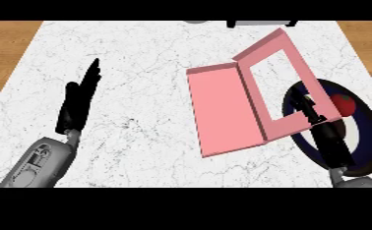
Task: Pick the eggplant from the plate and place it in the cardboard box
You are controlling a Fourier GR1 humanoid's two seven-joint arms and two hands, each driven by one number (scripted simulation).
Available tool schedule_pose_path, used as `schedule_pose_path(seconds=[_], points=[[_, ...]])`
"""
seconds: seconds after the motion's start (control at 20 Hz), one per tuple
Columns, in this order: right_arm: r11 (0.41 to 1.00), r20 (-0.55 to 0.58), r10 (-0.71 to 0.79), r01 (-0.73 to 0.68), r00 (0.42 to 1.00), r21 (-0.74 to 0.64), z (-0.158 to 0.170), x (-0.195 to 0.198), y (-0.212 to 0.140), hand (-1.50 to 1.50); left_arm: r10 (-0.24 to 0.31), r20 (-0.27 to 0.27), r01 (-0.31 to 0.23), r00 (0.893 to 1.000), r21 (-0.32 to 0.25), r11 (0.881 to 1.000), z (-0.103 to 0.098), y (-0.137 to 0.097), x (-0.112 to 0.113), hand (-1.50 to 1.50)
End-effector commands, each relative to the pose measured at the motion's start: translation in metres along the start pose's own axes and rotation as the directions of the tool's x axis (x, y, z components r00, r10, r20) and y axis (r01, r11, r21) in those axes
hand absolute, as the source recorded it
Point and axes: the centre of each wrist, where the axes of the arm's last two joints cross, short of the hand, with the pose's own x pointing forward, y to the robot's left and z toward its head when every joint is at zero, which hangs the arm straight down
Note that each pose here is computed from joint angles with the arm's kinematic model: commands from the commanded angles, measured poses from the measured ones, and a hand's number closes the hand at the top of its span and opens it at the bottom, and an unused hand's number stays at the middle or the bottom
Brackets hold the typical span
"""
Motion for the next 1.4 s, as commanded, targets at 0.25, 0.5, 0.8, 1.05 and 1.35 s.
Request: schedule_pose_path(seconds=[0.25, 0.5, 0.8, 1.05, 1.35], points=[[0.963, 0.184, -0.203, 0.162, 0.962, 0.215, -0.028, 0.055, -0.13, -1.5, 0.223, 0.052, -0.222, 0.973, -0.016, 0.975, 0.01, 0.038, 0.017, 0.0], [0.977, 0.485, -0.1, 0.178, 0.868, -0.117, -0.011, 0.03, -0.183, -1.5, 0.29, -0.021, -0.291, 0.957, -0.057, 0.955, 0.033, 0.052, -0.002, 0.0], [0.995, 0.53, 0.029, -0.076, 0.847, 0.067, -0.001, 0.039, -0.228, -1.5, 0.321, -0.012, -0.322, 0.947, -0.061, 0.945, 0.035, 0.052, -0.002, 0.0], [0.841, 0.357, 0.464, -0.53, 0.811, 0.111, 0.004, 0.089, -0.244, -1.5, 0.326, -0.008, -0.326, 0.945, -0.069, 0.943, 0.048, 0.058, 0.003, 0.0], [0.624, 0.277, 0.685, -0.739, 0.674, 0.254, -0.012, 0.126, -0.216, -1.5, 0.315, -0.018, -0.316, 0.949, -0.058, 0.947, 0.045, 0.058, 0.002, 0.0]])
